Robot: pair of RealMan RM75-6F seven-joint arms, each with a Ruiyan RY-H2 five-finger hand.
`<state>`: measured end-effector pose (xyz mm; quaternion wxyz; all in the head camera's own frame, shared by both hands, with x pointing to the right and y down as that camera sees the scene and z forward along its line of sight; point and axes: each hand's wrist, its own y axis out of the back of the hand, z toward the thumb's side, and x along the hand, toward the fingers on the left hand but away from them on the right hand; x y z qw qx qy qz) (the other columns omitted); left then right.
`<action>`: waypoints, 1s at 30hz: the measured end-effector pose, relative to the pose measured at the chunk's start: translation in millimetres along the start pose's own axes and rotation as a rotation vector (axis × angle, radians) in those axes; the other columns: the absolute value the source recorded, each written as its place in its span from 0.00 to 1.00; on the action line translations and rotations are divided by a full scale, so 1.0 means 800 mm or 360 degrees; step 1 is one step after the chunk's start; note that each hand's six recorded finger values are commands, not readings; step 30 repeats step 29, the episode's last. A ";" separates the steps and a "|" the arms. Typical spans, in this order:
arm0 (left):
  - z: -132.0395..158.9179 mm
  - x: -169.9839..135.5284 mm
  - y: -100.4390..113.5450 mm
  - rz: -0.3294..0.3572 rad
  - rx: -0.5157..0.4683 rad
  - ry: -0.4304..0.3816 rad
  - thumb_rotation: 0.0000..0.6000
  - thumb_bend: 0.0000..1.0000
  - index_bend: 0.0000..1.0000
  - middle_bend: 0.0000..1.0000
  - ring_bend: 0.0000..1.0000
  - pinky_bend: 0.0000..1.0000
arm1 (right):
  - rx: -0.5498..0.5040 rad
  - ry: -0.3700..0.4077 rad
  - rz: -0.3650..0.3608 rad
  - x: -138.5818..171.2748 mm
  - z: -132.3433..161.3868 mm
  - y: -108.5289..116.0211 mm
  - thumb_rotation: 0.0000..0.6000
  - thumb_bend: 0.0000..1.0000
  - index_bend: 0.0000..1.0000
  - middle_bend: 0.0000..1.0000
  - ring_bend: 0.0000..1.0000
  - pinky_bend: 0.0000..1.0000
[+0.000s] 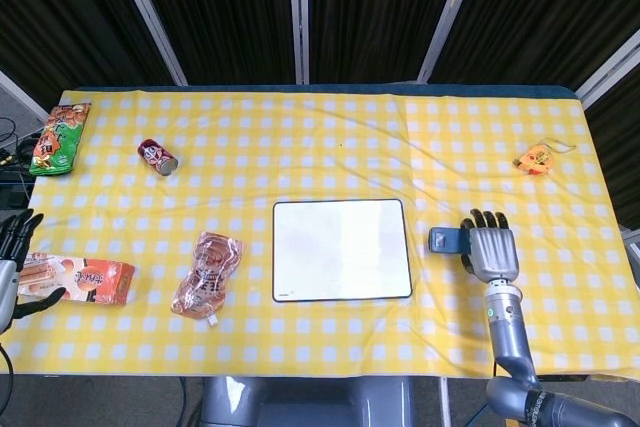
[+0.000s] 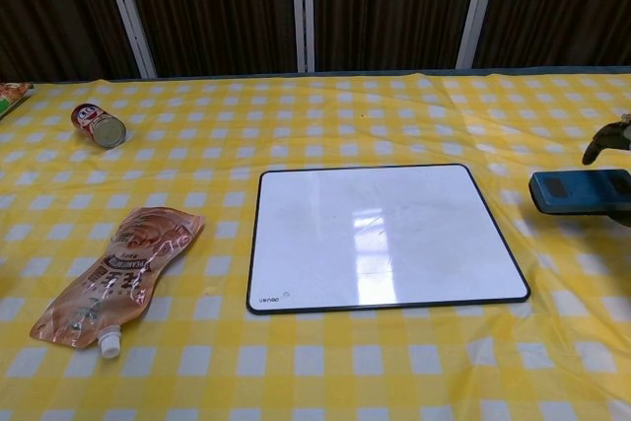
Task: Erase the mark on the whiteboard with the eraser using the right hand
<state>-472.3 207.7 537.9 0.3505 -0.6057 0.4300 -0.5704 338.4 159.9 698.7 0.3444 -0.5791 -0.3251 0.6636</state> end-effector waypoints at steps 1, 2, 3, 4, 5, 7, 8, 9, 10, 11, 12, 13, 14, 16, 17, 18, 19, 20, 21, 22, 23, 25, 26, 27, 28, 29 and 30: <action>0.000 0.000 0.000 -0.0001 0.0002 -0.0001 1.00 0.11 0.00 0.00 0.00 0.00 | -0.0009 0.0000 -0.0007 0.000 -0.001 0.001 1.00 0.17 0.11 0.00 0.00 0.01; 0.000 0.000 -0.001 -0.0002 0.0003 -0.0002 1.00 0.11 0.00 0.00 0.00 0.00 | -0.0020 0.0000 -0.0019 0.001 -0.004 0.004 1.00 0.17 0.10 0.00 0.00 0.00; 0.000 0.000 -0.001 -0.0006 0.0005 -0.0003 1.00 0.11 0.00 0.00 0.00 0.00 | -0.0030 0.0000 -0.0030 0.001 -0.005 0.006 1.00 0.17 0.10 0.00 0.00 0.00; 0.000 0.000 -0.002 -0.0008 0.0007 -0.0004 1.00 0.11 0.00 0.00 0.00 0.00 | -0.0041 0.0001 -0.0038 0.002 -0.007 0.008 1.00 0.17 0.09 0.00 0.00 0.00; 0.000 0.000 -0.002 -0.0009 0.0010 -0.0005 1.00 0.11 0.00 0.00 0.00 0.00 | -0.0057 0.0004 -0.0048 0.004 -0.009 0.011 1.00 0.17 0.09 0.00 0.00 0.00; 0.000 -0.001 -0.004 -0.0016 0.0017 -0.0006 1.00 0.11 0.00 0.00 0.00 0.00 | -0.0083 0.0007 -0.0067 0.007 -0.013 0.017 1.00 0.17 0.09 0.00 0.00 0.00; -0.001 -0.001 -0.006 -0.0021 0.0020 -0.0007 1.00 0.11 0.00 0.00 0.00 0.00 | -0.0100 0.0010 -0.0088 0.009 -0.017 0.022 1.00 0.17 0.09 0.00 0.00 0.00; -0.001 -0.002 -0.006 -0.0023 0.0023 -0.0010 1.00 0.11 0.00 0.00 0.00 0.00 | -0.0114 0.0016 -0.0106 0.012 -0.020 0.026 1.00 0.17 0.08 0.00 0.00 0.00; -0.001 -0.002 -0.007 -0.0024 0.0025 -0.0011 1.00 0.11 0.00 0.00 0.00 0.00 | -0.0126 0.0024 -0.0126 0.015 -0.022 0.029 1.00 0.17 0.08 0.00 0.00 0.00; -0.001 -0.002 -0.008 -0.0024 0.0025 -0.0014 1.00 0.11 0.00 0.00 0.00 0.00 | -0.0137 0.0039 -0.0155 0.019 -0.026 0.034 1.00 0.17 0.07 0.00 0.00 0.00; 0.000 -0.002 -0.008 -0.0022 0.0025 -0.0017 1.00 0.11 0.00 0.00 0.00 0.00 | -0.0143 0.0054 -0.0179 0.024 -0.029 0.038 1.00 0.17 0.06 0.00 0.00 0.00; 0.000 -0.002 -0.008 -0.0022 0.0027 -0.0021 1.00 0.11 0.00 0.00 0.00 0.00 | -0.0147 0.0071 -0.0205 0.028 -0.031 0.042 1.00 0.16 0.06 0.00 0.00 0.00; 0.001 -0.002 -0.009 -0.0021 0.0031 -0.0027 1.00 0.11 0.00 0.00 0.00 0.00 | -0.0152 0.0097 -0.0242 0.036 -0.035 0.047 1.00 0.16 0.05 0.00 0.00 0.00; 0.002 -0.003 -0.011 -0.0020 0.0037 -0.0033 1.00 0.11 0.00 0.00 0.00 0.00 | -0.0161 0.0142 -0.0296 0.049 -0.041 0.053 1.00 0.16 0.04 0.00 0.00 0.00; 0.002 -0.003 -0.012 -0.0021 0.0043 -0.0036 1.00 0.11 0.00 0.00 0.00 0.00 | -0.0167 0.0172 -0.0331 0.059 -0.047 0.057 1.00 0.16 0.04 0.00 0.00 0.00; 0.003 -0.004 -0.014 -0.0023 0.0047 -0.0037 1.00 0.11 0.00 0.00 0.00 0.00 | -0.0173 0.0192 -0.0356 0.067 -0.051 0.060 1.00 0.16 0.04 0.00 0.00 0.00; 0.003 -0.004 -0.015 -0.0024 0.0050 -0.0038 1.00 0.11 0.00 0.00 0.00 0.00 | -0.0181 0.0210 -0.0378 0.076 -0.056 0.062 1.00 0.16 0.04 0.00 0.00 0.00; 0.004 -0.005 -0.016 -0.0025 0.0049 -0.0040 1.00 0.11 0.00 0.00 0.00 0.00 | -0.0194 0.0223 -0.0404 0.087 -0.063 0.064 1.00 0.16 0.04 0.00 0.00 0.00; 0.005 -0.005 -0.017 -0.0024 0.0047 -0.0044 1.00 0.11 0.00 0.00 0.00 0.00 | -0.0203 0.0226 -0.0422 0.095 -0.070 0.065 1.00 0.16 0.04 0.00 0.00 0.00; 0.006 -0.006 -0.018 -0.0023 0.0045 -0.0050 1.00 0.11 0.00 0.00 0.00 0.00 | -0.0212 0.0229 -0.0437 0.102 -0.076 0.066 1.00 0.16 0.04 0.00 0.00 0.00; 0.007 -0.007 -0.018 -0.0019 0.0045 -0.0060 1.00 0.11 0.00 0.00 0.00 0.00 | -0.0215 0.0238 -0.0446 0.112 -0.083 0.065 1.00 0.16 0.03 0.00 0.00 0.00; 0.009 -0.007 -0.019 -0.0007 0.0051 -0.0076 1.00 0.11 0.00 0.00 0.00 0.00 | -0.0204 0.0251 -0.0441 0.123 -0.091 0.065 1.00 0.16 0.03 0.00 0.00 0.00; 0.010 -0.008 -0.019 -0.0002 0.0056 -0.0085 1.00 0.11 0.00 0.00 0.00 0.00 | -0.0204 0.0256 -0.0440 0.126 -0.094 0.065 1.00 0.16 0.03 0.00 0.00 0.00; 0.010 -0.008 -0.019 -0.0001 0.0056 -0.0087 1.00 0.11 0.00 0.00 0.00 0.00 | -0.0207 0.0259 -0.0439 0.128 -0.095 0.065 1.00 0.16 0.03 0.00 0.00 0.00; 0.010 -0.008 -0.019 -0.0001 0.0053 -0.0087 1.00 0.11 0.00 0.00 0.00 0.00 | -0.0212 0.0262 -0.0437 0.130 -0.096 0.065 1.00 0.16 0.03 0.00 0.00 0.00; 0.009 -0.007 -0.019 0.0000 0.0045 -0.0087 1.00 0.11 0.00 0.00 0.00 0.00 | -0.0219 0.0268 -0.0433 0.133 -0.098 0.065 1.00 0.16 0.03 0.00 0.00 0.00; 0.009 -0.007 -0.019 0.0000 0.0045 -0.0087 1.00 0.11 0.00 0.00 0.00 0.00 | -0.0219 0.0268 -0.0433 0.133 -0.098 0.065 1.00 0.16 0.03 0.00 0.00 0.00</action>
